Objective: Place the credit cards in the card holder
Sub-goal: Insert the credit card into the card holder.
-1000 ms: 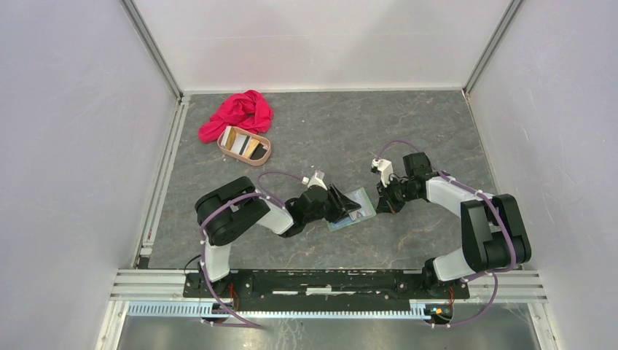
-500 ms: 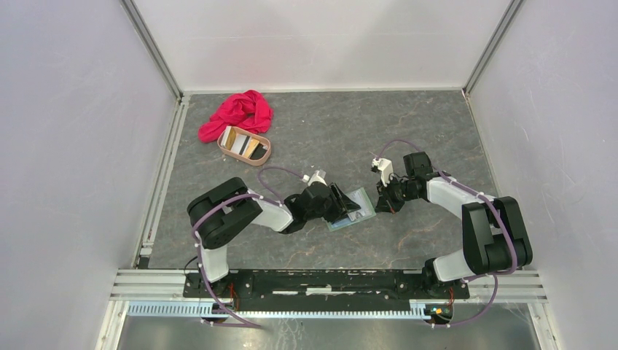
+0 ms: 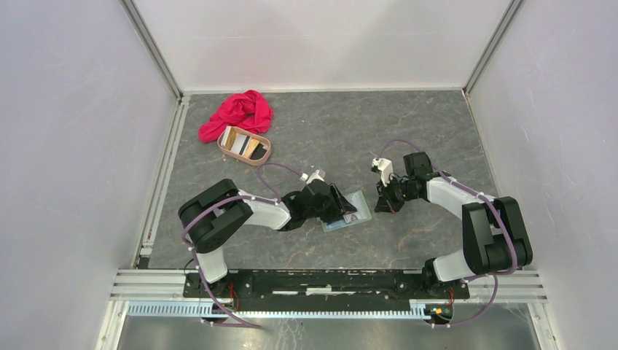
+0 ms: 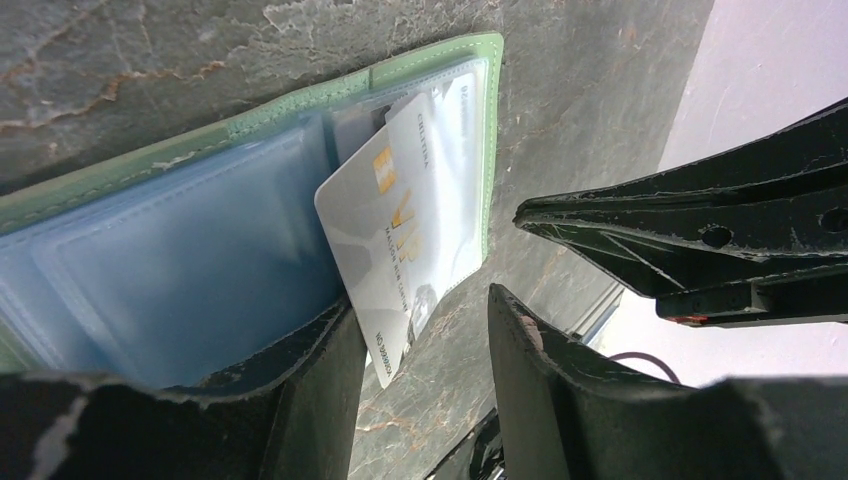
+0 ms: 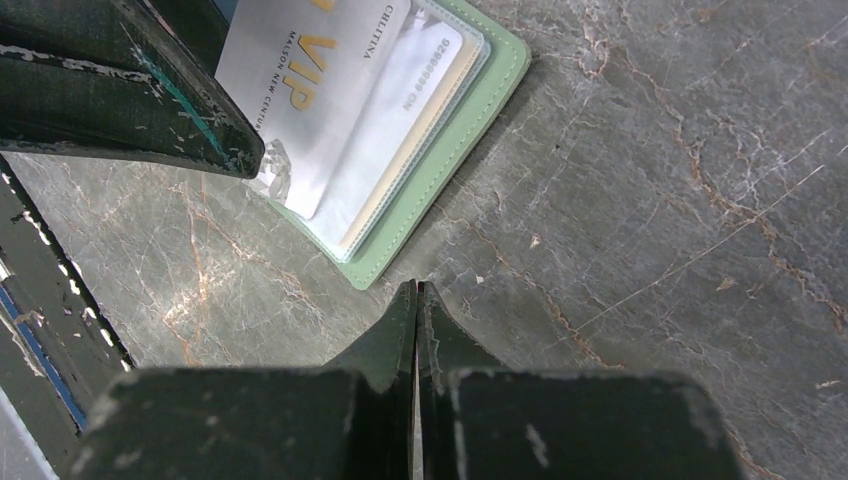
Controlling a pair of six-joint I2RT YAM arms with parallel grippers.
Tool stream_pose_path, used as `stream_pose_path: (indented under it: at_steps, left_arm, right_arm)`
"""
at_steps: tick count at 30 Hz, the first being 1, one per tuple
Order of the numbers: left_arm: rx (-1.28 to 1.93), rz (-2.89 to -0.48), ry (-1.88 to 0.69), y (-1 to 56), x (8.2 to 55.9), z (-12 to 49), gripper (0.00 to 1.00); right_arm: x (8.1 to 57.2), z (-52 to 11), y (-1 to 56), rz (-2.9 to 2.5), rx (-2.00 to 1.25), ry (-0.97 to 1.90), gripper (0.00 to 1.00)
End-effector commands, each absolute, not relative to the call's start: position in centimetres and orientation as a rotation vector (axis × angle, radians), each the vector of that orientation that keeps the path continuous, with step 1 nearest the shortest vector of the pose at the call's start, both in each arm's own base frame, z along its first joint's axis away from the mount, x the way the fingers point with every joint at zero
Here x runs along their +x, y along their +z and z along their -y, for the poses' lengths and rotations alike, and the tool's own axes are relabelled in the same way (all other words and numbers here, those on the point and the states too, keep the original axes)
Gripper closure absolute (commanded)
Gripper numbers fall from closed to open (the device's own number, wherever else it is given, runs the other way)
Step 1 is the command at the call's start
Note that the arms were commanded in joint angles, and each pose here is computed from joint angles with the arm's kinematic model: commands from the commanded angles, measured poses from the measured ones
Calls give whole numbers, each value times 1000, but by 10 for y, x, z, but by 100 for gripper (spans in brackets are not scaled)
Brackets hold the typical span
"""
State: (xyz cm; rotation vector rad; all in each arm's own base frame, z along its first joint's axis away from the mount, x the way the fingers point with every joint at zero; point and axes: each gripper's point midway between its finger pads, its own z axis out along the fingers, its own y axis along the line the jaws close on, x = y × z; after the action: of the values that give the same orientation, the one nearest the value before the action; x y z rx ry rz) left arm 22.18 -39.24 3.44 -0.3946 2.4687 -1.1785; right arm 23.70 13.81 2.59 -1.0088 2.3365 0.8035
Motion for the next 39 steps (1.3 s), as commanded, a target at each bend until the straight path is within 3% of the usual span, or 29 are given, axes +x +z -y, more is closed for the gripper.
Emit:
stream_pose_path:
  at_steps: [1,23,32,39]
  left_arm:
    - [-306,-2579,-956,10,215,365,44]
    - [-121,-2681,-697,16,225,359,44]
    - [-45,-2634,-792,34,229,368,42]
    - [40,-2627,-766,40,230,364,34]
  right_arm:
    - [245,-143,38,-2267,-1031,796,100]
    - [246,-143,39,-2264,-1031,796,100]
    - [245,-144,39,-2262,-1031,800,100]
    - [245,-144,40,-2257,-1033,806,100]
